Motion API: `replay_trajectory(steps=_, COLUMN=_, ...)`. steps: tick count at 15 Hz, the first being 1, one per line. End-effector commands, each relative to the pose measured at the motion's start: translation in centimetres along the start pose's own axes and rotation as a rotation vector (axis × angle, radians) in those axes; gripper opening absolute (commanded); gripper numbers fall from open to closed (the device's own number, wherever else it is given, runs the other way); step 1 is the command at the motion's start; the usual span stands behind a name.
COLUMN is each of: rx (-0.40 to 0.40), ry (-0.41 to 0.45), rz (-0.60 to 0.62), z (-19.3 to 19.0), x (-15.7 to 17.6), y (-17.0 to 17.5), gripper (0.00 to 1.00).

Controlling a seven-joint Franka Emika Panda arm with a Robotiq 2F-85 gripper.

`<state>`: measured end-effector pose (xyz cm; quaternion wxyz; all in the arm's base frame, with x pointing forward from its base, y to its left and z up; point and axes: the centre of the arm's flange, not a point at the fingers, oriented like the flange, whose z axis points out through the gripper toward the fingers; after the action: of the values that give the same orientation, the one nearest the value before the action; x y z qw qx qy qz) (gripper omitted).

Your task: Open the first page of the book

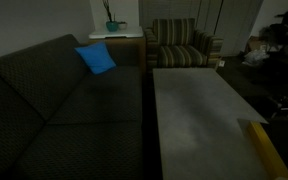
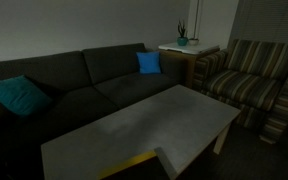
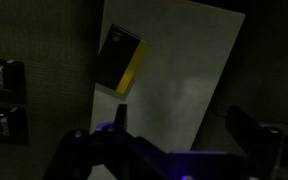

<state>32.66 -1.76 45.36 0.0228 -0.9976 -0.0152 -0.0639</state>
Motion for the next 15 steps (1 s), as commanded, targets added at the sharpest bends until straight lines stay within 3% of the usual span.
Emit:
replay_trajectory(steps=1, rx=0.011, ry=-0.014, rz=-0.053, z=1.7, x=1.2, y=1.0, gripper=1.0)
replay_trajectory(steps=8, rx=0.045, ry=-0.077, rz=-0.019, z=4.8, x=3.2, y=2.8, gripper=1.0)
replay_trajectory(steps=11, rx=0.104, ry=-0.15, rz=0.0, z=7.9, x=4.2, y=4.5, gripper=1.0)
replay_trajectory(steps=12, rx=0.056, ry=-0.094, rz=0.0, z=5.1, x=1.2, y=3.0, gripper=1.0)
replay_trajectory(steps=15, rx=0.076, ry=-0.156, rz=0.014, z=8.1, x=2.3, y=4.3, gripper=1.0)
